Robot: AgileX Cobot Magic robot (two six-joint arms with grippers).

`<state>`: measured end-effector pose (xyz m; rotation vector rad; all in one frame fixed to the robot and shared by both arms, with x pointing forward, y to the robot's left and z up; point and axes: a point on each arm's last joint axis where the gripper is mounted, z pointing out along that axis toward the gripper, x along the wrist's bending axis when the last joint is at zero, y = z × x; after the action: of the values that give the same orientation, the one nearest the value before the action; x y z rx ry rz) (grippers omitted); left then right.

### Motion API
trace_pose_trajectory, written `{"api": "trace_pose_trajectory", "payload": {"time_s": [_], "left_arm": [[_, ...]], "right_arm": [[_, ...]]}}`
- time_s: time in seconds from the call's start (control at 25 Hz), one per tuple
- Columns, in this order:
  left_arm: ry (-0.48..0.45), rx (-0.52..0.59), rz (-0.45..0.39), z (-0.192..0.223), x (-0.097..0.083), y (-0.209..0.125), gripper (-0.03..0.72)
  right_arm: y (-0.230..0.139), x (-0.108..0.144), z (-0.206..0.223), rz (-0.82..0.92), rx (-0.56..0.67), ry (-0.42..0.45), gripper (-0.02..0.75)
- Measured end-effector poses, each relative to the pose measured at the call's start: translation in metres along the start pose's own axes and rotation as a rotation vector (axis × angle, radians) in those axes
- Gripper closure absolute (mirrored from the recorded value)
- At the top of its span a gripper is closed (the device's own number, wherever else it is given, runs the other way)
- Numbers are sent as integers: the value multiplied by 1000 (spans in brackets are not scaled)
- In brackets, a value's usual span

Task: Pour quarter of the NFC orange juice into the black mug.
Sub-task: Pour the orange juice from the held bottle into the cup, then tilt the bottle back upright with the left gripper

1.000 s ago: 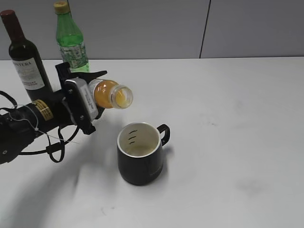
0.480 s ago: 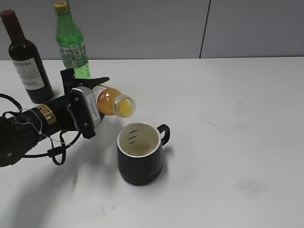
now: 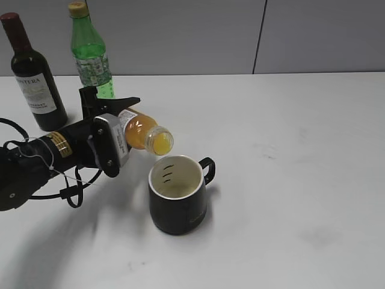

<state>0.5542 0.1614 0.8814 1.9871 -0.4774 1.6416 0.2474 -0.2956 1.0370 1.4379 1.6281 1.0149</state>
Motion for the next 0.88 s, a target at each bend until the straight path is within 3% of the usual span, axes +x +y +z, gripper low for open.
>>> {"api": "trace_pose_trajectory", "payload": {"time_s": [0.88], "left_arm": [[1,3,144,0,0,0,218]], "right_arm": [[0,0,0,0,0,0,244]]}}
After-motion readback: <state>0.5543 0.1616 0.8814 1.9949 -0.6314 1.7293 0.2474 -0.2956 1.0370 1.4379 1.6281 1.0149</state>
